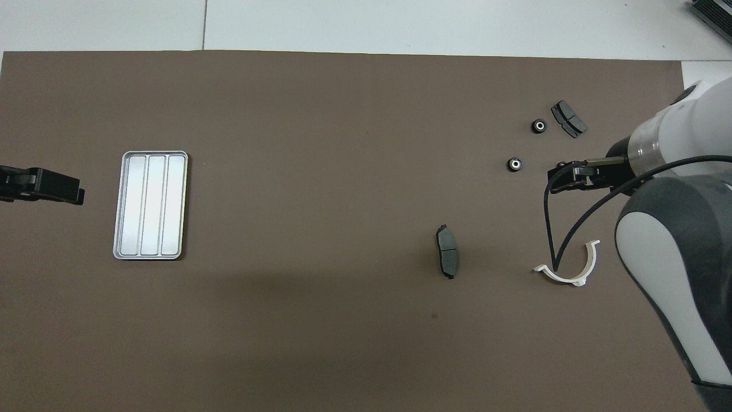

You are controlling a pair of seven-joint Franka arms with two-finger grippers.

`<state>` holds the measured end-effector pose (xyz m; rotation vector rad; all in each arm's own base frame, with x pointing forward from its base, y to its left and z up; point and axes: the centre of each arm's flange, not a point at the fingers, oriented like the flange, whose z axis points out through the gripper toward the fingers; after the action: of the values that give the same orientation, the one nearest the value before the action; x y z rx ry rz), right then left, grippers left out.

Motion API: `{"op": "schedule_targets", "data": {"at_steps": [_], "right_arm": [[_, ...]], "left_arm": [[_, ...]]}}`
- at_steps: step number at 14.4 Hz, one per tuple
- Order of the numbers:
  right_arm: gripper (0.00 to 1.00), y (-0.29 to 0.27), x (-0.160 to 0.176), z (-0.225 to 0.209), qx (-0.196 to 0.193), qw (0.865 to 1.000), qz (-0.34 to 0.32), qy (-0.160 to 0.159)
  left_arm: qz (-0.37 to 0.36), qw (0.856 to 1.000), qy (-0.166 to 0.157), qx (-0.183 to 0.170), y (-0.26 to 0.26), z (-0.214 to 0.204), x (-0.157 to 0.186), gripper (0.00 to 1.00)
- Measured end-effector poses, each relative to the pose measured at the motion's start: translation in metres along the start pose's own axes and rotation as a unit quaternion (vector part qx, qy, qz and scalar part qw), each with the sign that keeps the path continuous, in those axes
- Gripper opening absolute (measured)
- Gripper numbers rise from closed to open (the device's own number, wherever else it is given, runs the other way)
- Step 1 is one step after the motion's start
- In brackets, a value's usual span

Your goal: Pick bearing gear from pile to tray

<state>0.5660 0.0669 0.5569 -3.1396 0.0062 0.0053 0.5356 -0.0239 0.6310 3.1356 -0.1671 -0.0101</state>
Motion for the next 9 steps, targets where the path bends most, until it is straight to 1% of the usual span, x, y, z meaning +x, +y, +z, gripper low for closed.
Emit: {"op": "schedule_targets", "data": {"at_steps": [9], "right_arm": [[1.00,0.0028,0.0003,-0.0001,0.000,1.000,0.002,0.000]], "left_arm": [[0.000,1.000,0.000,0.000,0.0000,0.0000,0.0000,1.00]]}}
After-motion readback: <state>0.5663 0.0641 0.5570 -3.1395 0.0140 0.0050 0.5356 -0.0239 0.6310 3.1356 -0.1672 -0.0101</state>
